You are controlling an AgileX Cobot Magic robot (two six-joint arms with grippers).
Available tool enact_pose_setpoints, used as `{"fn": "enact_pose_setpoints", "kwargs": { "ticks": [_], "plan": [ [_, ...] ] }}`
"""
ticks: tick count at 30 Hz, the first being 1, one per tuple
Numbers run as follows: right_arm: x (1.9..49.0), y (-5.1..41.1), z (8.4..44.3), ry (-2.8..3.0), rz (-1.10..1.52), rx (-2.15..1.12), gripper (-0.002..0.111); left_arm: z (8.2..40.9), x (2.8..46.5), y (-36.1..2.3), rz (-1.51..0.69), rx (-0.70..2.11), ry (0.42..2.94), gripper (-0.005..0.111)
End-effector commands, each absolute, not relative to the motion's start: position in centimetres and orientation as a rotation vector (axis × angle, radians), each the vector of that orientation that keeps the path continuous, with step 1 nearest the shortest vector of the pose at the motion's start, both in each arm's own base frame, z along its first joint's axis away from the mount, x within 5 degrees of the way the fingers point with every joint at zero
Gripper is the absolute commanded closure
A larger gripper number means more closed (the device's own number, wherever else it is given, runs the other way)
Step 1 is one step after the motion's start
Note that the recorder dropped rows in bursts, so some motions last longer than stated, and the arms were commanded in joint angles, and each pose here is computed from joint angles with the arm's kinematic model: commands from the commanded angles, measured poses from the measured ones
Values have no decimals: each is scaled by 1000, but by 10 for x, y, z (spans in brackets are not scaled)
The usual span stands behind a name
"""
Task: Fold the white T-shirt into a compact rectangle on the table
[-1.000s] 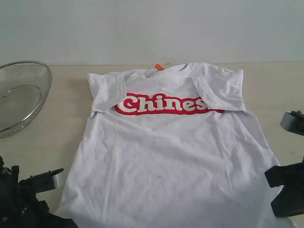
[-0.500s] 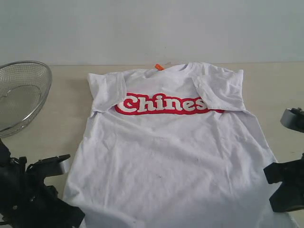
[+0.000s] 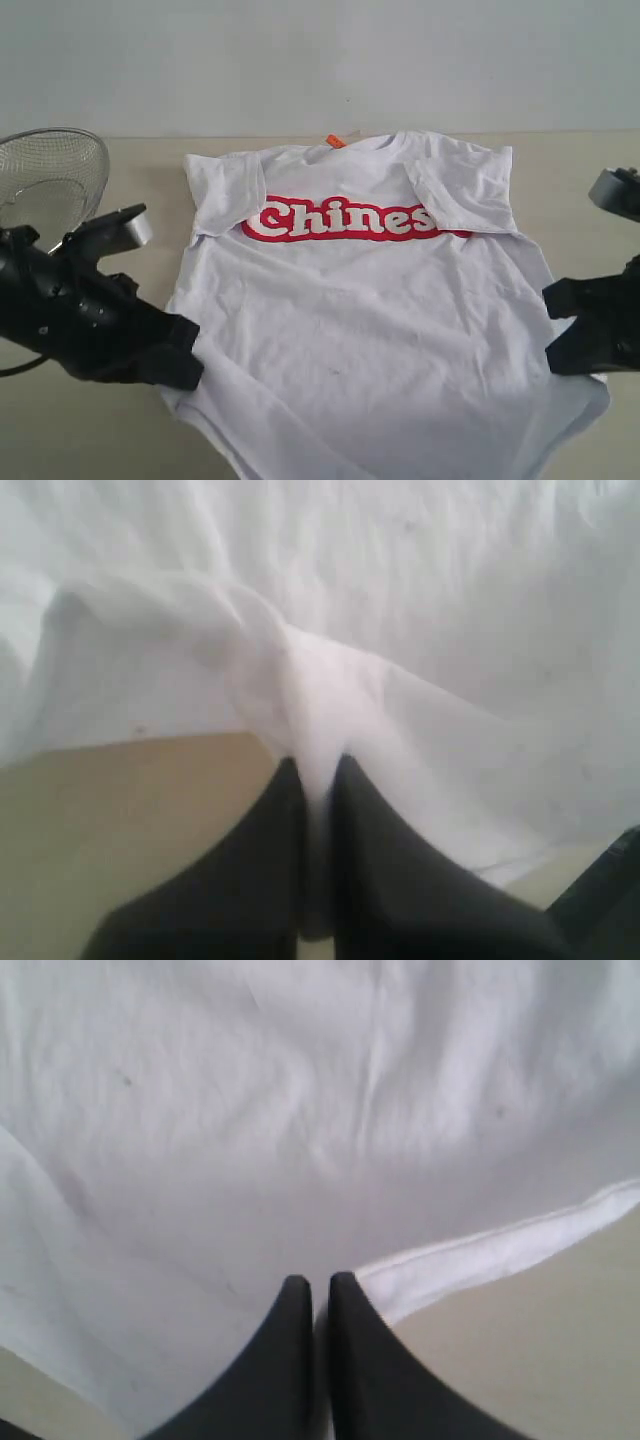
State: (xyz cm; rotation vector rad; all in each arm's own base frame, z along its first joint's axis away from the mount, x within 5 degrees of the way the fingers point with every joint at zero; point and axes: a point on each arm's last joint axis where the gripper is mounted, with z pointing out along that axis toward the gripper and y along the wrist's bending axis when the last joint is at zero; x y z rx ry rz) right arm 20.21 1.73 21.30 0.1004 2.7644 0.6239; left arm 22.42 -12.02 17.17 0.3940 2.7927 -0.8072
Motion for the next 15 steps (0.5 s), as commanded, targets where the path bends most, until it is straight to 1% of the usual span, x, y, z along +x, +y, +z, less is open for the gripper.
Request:
{"fn": "enact_pose_setpoints", "kwargs": {
  "ticks": [1, 7, 13, 14, 15],
  "plan": [
    [216, 13, 229, 2668, 578, 110, 108, 188, 238, -123, -772, 404, 2733, 102],
    [243, 10, 238, 2647, 579, 113, 108, 205, 257, -119, -739, 387, 2659, 102],
    [253, 8, 226, 2730, 575, 90, 108, 207, 262, -113, -711, 372, 2664, 102],
    [252, 9, 224, 2746, 586, 77, 107, 206, 262, -113, -710, 375, 2669, 102],
    [251, 9, 224, 2761, 593, 54, 103, 205, 263, -113, -707, 378, 2675, 102]
  ]
}}
